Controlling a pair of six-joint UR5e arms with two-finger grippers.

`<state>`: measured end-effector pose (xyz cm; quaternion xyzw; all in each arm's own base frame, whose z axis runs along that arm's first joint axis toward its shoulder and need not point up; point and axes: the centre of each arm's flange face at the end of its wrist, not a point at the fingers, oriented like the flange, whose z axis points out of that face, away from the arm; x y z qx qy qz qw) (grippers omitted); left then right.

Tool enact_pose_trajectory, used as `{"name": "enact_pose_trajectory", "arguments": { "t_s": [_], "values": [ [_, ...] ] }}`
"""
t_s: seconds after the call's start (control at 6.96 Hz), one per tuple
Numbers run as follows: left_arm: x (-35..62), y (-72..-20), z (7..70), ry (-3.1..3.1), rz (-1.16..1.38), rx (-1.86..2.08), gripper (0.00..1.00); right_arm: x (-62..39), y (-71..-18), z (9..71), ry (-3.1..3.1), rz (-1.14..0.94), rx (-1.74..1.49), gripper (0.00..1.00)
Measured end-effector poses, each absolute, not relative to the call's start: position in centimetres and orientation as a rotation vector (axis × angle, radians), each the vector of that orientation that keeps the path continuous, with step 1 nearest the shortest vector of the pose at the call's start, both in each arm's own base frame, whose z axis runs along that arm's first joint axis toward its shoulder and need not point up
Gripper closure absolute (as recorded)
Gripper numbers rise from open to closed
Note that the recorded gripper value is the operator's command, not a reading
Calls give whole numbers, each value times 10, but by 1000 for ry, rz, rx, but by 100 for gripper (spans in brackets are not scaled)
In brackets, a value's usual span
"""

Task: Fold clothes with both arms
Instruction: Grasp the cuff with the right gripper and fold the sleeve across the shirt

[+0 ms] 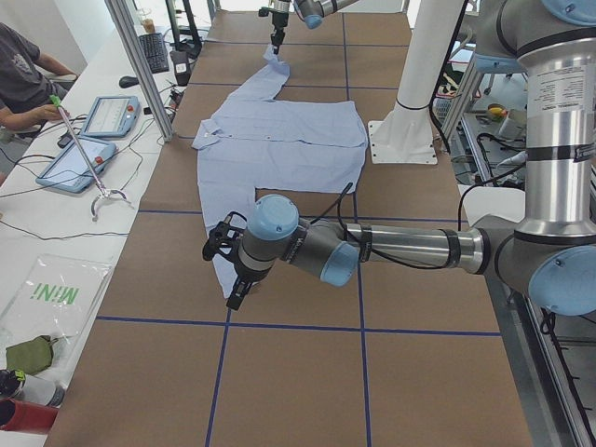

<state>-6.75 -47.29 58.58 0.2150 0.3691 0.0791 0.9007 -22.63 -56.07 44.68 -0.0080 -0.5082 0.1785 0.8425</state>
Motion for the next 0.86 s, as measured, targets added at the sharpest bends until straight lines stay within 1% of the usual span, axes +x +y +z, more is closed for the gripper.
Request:
{"name": "enact_pose_trajectory", "arguments": {
  "t_s": [0.14,0.29,0.72,0.86],
  "values": [
    [-60,-474,584,766,183,452,0,-276,-583,378,-1060,389,-42,100],
    [-57,-475,585,765,191,453,0,-332,-589,315,-1044,402,-40,100],
    [-55,-475,586,767,188,449,0,-507,-580,151,-1068,498,-24,100],
    [-55,-475,586,763,188,450,0,-546,-578,113,-1086,526,-16,100]
  ]
}}
